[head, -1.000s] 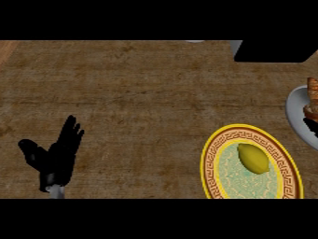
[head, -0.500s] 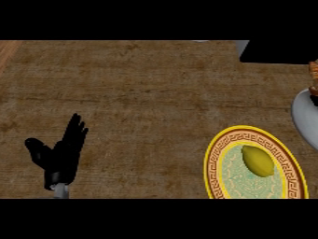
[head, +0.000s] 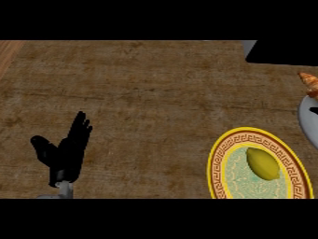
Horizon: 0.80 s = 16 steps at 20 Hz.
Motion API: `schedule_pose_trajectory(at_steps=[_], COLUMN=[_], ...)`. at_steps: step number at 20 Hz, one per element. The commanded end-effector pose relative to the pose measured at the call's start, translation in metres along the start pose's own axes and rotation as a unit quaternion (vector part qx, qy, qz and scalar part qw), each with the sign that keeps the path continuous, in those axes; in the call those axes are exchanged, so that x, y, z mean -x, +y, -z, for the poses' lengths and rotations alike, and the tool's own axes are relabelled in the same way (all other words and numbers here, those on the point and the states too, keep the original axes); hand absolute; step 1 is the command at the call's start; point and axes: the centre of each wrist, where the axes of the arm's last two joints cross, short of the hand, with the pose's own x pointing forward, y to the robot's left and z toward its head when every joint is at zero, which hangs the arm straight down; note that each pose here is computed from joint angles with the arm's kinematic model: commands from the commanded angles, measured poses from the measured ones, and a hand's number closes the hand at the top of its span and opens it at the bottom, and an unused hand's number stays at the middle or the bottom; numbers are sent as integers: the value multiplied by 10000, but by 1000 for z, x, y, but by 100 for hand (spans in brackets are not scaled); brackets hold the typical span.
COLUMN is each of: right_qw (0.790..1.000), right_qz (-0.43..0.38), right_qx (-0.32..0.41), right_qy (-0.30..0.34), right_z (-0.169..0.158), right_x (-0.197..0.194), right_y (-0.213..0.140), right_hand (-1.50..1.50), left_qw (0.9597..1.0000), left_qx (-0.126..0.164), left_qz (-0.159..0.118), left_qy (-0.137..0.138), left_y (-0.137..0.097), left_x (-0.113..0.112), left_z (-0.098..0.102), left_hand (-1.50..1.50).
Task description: Pick the croissant from the plate and place it in the pan
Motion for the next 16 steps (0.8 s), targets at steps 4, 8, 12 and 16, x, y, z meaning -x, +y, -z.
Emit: schedule_pose_trajectory(at_steps=[4,8,12,16], right_qw=[9833,9490,9194,8881], right_qz=[1727,3089,3912,4584], right_qx=[304,326,233,-100], right_qy=[-491,-550,-339,-332], right_z=[14,18,6,-20], right_x=[-12,-4,26,62], right_y=[3,-12,-31,-42], right_hand=[-150,-150,-150,-150], left_qw=[9999,9998,9998,9995], left_qx=[-86,-138,-134,-237], left_qz=[-4,-21,-45,-74], left_qy=[65,169,172,197], left_y=[9,14,1,14], left_x=[10,8,-1,19], left_z=[-3,0,1,-8], left_hand=[0,0,0,0])
